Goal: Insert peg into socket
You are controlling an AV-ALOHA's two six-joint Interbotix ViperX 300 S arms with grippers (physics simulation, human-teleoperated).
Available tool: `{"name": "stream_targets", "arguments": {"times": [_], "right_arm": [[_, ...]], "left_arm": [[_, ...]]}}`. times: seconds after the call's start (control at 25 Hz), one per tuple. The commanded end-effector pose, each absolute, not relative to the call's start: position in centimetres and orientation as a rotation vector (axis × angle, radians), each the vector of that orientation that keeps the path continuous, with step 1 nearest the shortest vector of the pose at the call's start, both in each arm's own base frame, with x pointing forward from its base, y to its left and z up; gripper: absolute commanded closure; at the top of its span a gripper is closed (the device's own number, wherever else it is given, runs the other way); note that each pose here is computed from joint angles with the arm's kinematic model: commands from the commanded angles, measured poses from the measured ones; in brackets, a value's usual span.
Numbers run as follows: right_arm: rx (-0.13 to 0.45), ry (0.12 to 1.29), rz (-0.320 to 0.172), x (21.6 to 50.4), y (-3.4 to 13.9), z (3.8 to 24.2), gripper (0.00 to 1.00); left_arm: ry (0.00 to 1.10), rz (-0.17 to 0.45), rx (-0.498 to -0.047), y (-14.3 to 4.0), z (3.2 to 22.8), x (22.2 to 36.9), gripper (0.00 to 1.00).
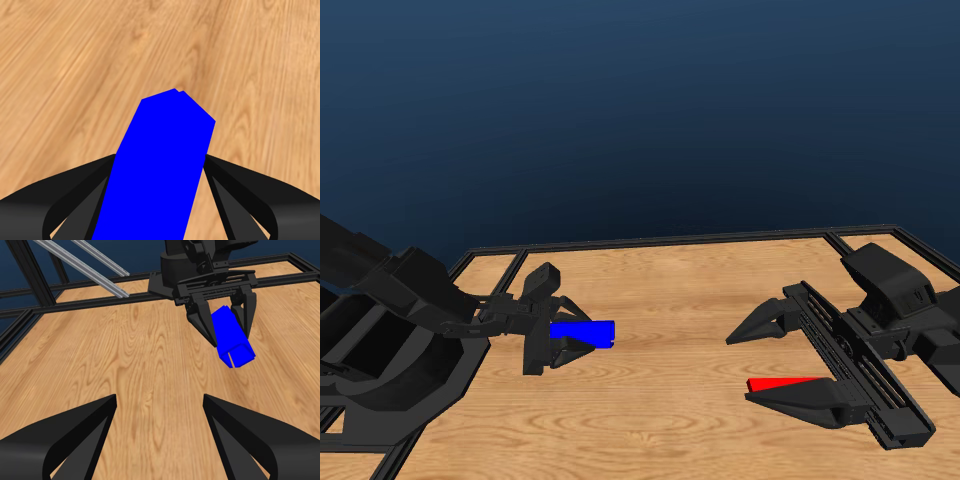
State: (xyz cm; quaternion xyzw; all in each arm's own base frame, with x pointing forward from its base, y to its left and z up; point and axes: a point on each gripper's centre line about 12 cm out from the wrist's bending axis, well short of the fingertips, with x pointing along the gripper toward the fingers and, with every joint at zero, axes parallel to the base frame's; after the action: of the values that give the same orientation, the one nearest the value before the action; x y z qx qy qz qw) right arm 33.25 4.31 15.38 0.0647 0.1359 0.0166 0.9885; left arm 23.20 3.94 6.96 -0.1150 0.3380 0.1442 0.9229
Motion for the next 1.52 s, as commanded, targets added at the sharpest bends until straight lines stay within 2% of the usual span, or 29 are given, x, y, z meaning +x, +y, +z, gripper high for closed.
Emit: {"name": "stream_targets", "arguments": {"times": [0.04,0.28,0.4,0.52,0.6,0.64,0.68,0.72,0.76,0.8,0.84,0.88,0.96,1.0,1.08,1.12,1.16,1.2,1.24,1.28,1.32,1.36,1.48,1.52], "right_arm": [[0.166,0.253,0.027,32.5,4.5,15.7,0.00],[0.182,0.314,0.016,31.4,4.7,15.0,0.00],[0.198,0.400,-0.010,30.6,4.4,13.7,0.00],[0.204,0.471,-0.032,29.7,4.2,12.4,0.00],[0.204,0.529,-0.047,29.0,4.0,11.4,0.00],[0.199,0.560,-0.048,28.6,4.0,10.8,0.00],[0.200,0.573,-0.049,28.7,4.1,10.7,0.00],[0.187,0.603,-0.033,28.5,4.6,10.3,0.00],[0.208,0.637,-0.077,28.2,3.5,9.5,0.00],[0.206,0.630,-0.065,28.5,3.9,9.7,0.00],[0.207,0.679,-0.071,27.9,3.8,8.7,0.00],[0.217,0.698,-0.088,27.6,3.6,8.2,0.00],[0.214,0.751,-0.088,27.2,3.8,7.0,0.00],[0.212,0.794,-0.095,26.6,3.7,6.1,0.00],[0.205,0.821,-0.095,25.9,3.9,5.3,0.00],[0.240,0.843,-0.145,26.0,3.2,4.5,0.00],[0.214,0.830,-0.124,25.7,3.3,4.8,0.00],[0.227,0.813,-0.133,26.1,3.3,5.0,0.00],[0.227,0.818,-0.139,26.1,3.3,4.8,0.00],[0.217,0.834,-0.143,25.6,3.2,4.4,0.05],[0.202,0.840,-0.145,24.9,3.1,4.1,1.00],[0.181,0.770,-0.125,26.0,3.0,5.5,1.00],[0.180,0.770,-0.143,25.9,2.6,5.5,1.00],[0.113,0.765,-0.130,26.2,2.8,6.1,1.00]], "left_arm": [[0.760,0.211,-0.232,1.7,6.4,23.8,1.00],[0.731,0.176,-0.221,0.8,7.4,23.9,1.00],[0.686,0.144,-0.220,-0.1,8.7,25.0,1.00],[0.630,0.083,-0.210,-1.7,10.6,26.5,1.00],[0.588,0.034,-0.176,-2.8,12.1,27.7,1.00],[0.593,0.020,-0.170,-3.1,12.4,27.8,1.00],[0.554,0.001,-0.164,-3.6,13.5,28.6,1.00],[0.565,-0.004,-0.163,-3.9,14.0,29.5,1.00],[0.484,-0.028,-0.148,-4.4,15.5,29.7,1.00],[0.484,-0.042,-0.130,-4.7,15.9,29.7,1.00],[0.475,-0.040,-0.144,-4.9,16.0,29.9,1.00],[0.452,-0.061,-0.129,-5.4,17.0,30.3,1.00],[0.375,-0.062,-0.123,-5.6,18.4,30.7,1.00],[0.408,-0.079,-0.101,-5.8,18.1,30.4,1.00],[0.358,-0.072,-0.092,-6.1,18.4,30.6,1.00],[0.353,-0.082,-0.084,-6.3,18.9,30.6,1.00],[0.365,-0.073,-0.091,-6.0,18.4,30.4,1.00],[0.367,-0.073,-0.082,-6.2,18.1,30.4,1.00],[0.340,-0.070,-0.091,-6.1,18.9,30.6,1.00],[0.326,-0.067,-0.089,-6.2,19.1,30.7,1.00],[0.325,-0.067,-0.090,-6.3,19.1,30.7,1.00],[0.326,-0.056,-0.094,-6.1,18.7,30.3,1.00],[0.290,-0.046,-0.099,-6.2,19.5,30.8,1.00],[0.286,-0.034,-0.102,-6.1,19.5,30.9,1.00]]}}
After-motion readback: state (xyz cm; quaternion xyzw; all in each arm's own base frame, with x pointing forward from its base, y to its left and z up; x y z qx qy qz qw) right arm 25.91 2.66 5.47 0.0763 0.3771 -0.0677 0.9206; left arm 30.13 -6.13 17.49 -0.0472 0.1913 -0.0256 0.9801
